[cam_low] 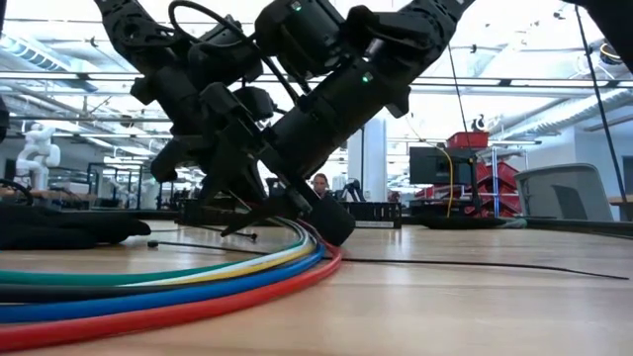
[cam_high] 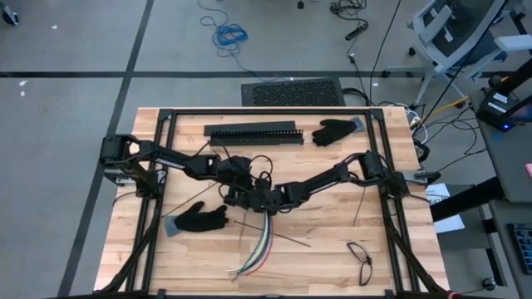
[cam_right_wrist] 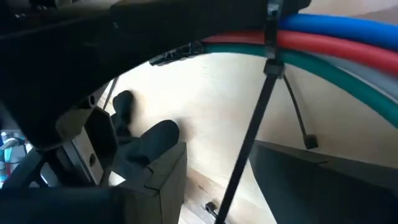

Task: Ziptie cables
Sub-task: Wrap the cable wires using a zip tie

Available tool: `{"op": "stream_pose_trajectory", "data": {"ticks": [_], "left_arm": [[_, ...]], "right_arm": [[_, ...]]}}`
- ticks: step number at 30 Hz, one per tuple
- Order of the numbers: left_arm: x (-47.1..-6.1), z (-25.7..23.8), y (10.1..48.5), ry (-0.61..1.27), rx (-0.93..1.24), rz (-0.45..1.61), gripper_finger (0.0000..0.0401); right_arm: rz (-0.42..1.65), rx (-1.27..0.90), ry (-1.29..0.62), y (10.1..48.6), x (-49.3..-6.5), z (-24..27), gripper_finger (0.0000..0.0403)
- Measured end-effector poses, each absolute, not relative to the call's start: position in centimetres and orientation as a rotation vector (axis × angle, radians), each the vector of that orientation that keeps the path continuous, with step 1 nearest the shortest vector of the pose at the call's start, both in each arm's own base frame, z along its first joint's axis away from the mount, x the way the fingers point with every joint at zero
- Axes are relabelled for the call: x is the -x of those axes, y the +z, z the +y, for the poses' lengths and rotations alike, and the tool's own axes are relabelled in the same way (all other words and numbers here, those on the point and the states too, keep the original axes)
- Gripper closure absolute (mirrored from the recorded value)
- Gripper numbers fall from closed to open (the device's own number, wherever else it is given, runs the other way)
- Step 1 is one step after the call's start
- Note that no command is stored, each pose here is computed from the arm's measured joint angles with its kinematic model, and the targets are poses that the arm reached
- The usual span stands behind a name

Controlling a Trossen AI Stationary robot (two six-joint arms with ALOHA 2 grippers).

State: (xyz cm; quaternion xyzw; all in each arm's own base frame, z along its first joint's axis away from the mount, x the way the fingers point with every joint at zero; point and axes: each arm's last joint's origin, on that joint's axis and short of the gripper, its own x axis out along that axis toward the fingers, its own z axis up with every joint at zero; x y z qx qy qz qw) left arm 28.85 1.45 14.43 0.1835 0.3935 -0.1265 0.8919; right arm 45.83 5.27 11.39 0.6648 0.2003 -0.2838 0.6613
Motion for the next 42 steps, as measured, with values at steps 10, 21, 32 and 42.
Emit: {"op": "stream_pose_trajectory", "data": {"ticks": [10,21,32,42], "left_arm": [[-28.5,1.6,14.1,-0.275,-0.449,0.86,0.0401],[-28.8,1.8,14.3,-0.231,-0.434,0.826,0.0401],[-28.8,1.8,14.3,-0.22,-0.432,0.827,0.0401],[-28.6,1.8,14.1,-0.218,-0.445,0.855,0.0401]], "right_arm": [[0.491,-1.331,-0.623,12.2,-45.4,4.8,0.0238],[0.453,-1.346,-0.628,13.5,-45.3,4.7,0.0239],[0.461,-1.364,-0.679,13.3,-45.0,4.7,0.0322],[0.495,-1.342,-0.662,13.2,-45.0,4.9,0.04]]}}
